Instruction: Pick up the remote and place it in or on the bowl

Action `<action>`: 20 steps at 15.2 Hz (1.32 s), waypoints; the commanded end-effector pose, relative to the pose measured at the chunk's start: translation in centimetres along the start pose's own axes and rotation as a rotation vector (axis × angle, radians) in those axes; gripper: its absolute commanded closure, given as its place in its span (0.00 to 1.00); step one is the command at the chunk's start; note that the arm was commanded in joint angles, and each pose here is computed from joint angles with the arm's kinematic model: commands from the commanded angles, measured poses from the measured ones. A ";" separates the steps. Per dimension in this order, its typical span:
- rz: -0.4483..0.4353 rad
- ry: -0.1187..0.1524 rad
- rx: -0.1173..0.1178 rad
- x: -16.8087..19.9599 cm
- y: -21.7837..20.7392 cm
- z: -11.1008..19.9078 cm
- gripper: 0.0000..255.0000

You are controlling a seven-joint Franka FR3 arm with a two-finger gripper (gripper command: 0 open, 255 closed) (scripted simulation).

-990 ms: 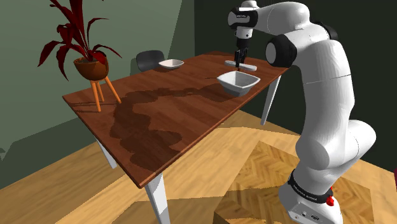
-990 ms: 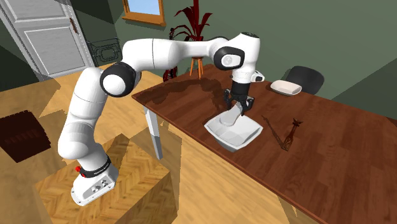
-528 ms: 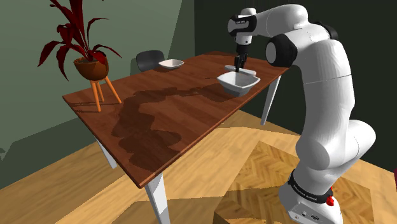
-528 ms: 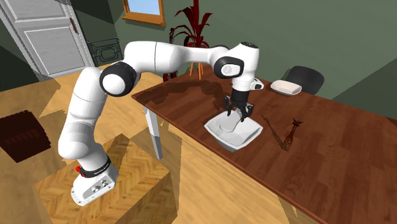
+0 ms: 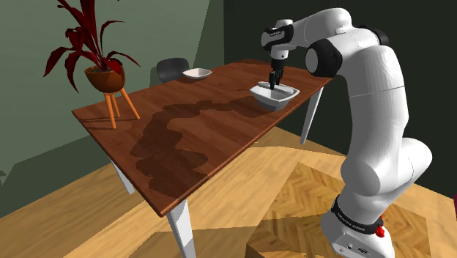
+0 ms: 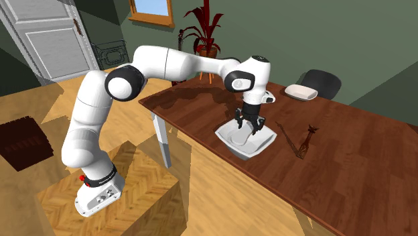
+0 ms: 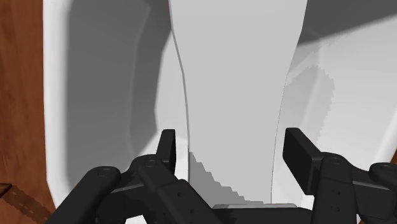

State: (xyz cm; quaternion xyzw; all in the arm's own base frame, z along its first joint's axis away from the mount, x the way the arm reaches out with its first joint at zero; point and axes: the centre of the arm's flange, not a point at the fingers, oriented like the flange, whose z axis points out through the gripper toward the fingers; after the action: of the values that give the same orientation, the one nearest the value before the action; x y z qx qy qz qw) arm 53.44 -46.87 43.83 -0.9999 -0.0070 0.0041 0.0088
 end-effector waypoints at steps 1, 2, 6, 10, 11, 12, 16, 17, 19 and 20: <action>0.000 0.000 0.000 0.0 0.0 0.2 1.00; 0.000 0.000 0.000 0.0 0.0 0.2 1.00; 0.000 0.000 0.000 0.0 0.0 0.2 1.00; 0.000 0.000 0.000 0.0 0.0 0.2 0.00; 0.000 0.000 0.000 0.0 0.0 0.2 0.00; 0.000 0.000 0.000 0.0 0.0 0.2 0.00; 0.000 0.000 0.000 0.0 0.0 -4.8 0.00; 0.000 0.000 0.000 0.0 0.0 -4.8 0.00; 0.000 0.000 0.000 0.0 0.0 -4.8 0.00; 0.000 0.000 0.000 0.0 0.0 -4.8 0.00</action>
State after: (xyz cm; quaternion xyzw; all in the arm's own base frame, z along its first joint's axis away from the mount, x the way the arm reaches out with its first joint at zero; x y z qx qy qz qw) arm 53.48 -46.96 48.57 -0.9999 -0.0069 0.0040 0.0085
